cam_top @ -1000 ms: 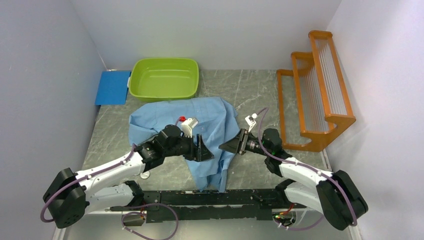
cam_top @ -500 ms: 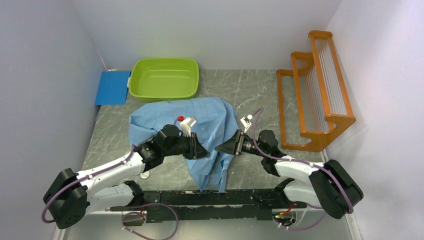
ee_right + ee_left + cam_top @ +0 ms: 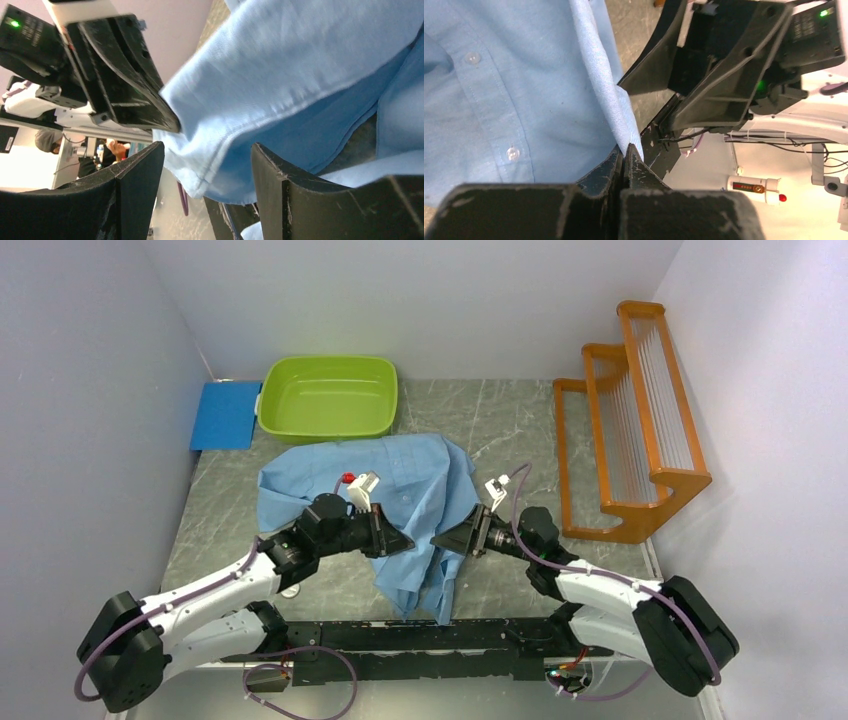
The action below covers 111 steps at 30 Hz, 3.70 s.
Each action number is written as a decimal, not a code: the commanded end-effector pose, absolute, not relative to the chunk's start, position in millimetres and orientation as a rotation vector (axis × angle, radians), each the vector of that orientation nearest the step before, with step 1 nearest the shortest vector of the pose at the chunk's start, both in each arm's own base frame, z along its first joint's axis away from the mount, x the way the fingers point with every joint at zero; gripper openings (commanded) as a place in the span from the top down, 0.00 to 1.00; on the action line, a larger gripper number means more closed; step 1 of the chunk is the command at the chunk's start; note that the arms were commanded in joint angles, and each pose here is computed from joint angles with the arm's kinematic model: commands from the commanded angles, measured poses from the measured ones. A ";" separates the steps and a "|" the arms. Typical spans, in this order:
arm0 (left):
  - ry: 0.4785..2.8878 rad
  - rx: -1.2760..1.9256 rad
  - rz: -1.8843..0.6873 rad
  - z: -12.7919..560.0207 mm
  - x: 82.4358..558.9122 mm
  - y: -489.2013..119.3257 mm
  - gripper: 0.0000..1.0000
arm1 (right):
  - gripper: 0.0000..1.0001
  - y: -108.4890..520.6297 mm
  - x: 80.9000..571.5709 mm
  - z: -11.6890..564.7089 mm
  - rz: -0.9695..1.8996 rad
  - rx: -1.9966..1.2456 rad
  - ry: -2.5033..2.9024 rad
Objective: Pin the brooch onto the clothing
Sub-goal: Flatten out the clothes at the center of the board.
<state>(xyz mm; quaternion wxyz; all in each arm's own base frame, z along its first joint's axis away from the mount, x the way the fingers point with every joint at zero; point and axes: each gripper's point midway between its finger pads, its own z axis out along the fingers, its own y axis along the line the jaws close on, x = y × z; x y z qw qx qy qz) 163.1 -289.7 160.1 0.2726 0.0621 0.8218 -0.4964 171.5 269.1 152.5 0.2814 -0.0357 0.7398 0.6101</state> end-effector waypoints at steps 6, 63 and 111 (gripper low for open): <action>2.114 0.124 -1.393 186.7 171.1 -293.0 0.97 | 0.35 290.7 159.9 157.0 1.708 -0.131 1.945; 2.269 -0.164 -1.189 99.8 158.2 -240.7 0.08 | 1.00 189.2 331.2 352.8 0.857 0.100 1.653; 2.681 0.194 -0.723 131.6 184.7 -215.8 0.06 | 1.00 151.2 300.3 268.2 0.931 0.114 1.927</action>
